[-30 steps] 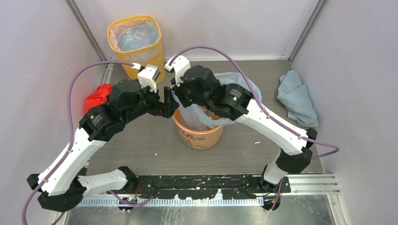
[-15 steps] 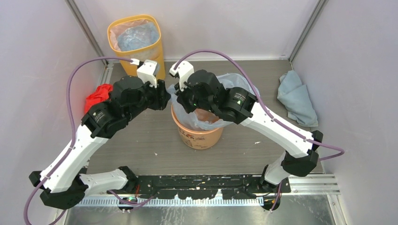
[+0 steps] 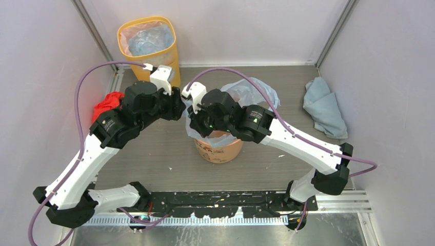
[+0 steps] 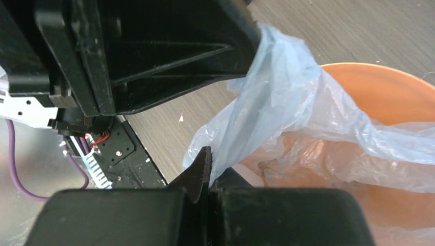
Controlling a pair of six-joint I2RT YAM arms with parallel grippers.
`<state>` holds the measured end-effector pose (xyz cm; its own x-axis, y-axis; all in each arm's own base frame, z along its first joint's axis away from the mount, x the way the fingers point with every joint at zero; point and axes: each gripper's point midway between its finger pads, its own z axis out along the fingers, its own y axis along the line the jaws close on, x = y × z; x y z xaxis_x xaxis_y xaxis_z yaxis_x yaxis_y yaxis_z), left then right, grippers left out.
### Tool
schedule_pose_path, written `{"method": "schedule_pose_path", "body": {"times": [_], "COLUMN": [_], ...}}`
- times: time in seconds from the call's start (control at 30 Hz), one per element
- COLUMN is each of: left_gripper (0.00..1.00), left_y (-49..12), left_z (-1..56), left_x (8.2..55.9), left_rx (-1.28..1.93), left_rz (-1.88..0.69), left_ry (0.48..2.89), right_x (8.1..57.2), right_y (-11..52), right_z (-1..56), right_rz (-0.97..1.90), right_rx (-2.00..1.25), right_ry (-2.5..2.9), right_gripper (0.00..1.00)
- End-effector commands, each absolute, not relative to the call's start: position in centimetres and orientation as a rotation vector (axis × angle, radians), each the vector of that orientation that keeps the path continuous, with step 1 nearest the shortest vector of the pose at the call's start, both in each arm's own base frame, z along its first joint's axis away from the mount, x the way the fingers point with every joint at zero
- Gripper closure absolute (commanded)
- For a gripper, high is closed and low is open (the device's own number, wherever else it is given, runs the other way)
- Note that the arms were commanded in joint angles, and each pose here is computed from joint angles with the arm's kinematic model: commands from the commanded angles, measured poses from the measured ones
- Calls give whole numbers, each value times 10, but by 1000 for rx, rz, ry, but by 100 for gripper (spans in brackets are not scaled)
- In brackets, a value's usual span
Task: Put the trash bags into the trash bin
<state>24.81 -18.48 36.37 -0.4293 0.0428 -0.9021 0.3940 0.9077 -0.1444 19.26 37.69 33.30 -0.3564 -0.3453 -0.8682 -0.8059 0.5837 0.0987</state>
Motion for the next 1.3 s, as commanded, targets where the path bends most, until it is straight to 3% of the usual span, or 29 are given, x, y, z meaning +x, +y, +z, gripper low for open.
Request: {"method": "schedule_pose_path", "body": {"times": [0.0,0.23,0.3,0.37,0.47,0.63,0.8,0.83,0.9,1.03,1.13,1.27], "left_gripper": [57,74,76,77,78,78,78,78,79,79,78,75], "left_y": [-184,-171,-170,-175,-187,-198,-198,-197,-198,-198,-199,-202], "left_z": [382,374,377,382,391,413,428,428,428,425,422,416], "left_x": [245,258,259,257,251,245,248,250,251,249,243,234], "left_rx": [278,215,210,226,281,340,376,375,377,372,369,373], "left_rz": [-465,-473,-504,-544,-630,-712,-689,-679,-678,-693,-717,-763], "left_ry": [1958,2004,1998,1985,1959,1880,1843,1843,1845,1853,1874,1905], "right_x": [178,166,166,172,187,209,221,223,228,241,252,262], "right_y": [386,386,385,381,371,360,345,340,329,306,297,294], "right_z": [358,345,343,344,353,374,409,416,427,431,417,381], "right_rz": [781,791,780,741,645,506,431,424,407,387,411,413], "right_rx": [-900,-931,-929,-909,-845,-778,-709,-691,-638,-557,-512,-519], "right_ry": [1858,1872,1877,1878,1870,1835,1798,1789,1785,1828,1910,2056], "right_gripper": [99,99,95,80,67,22,15,16,26,67,79,86]}}
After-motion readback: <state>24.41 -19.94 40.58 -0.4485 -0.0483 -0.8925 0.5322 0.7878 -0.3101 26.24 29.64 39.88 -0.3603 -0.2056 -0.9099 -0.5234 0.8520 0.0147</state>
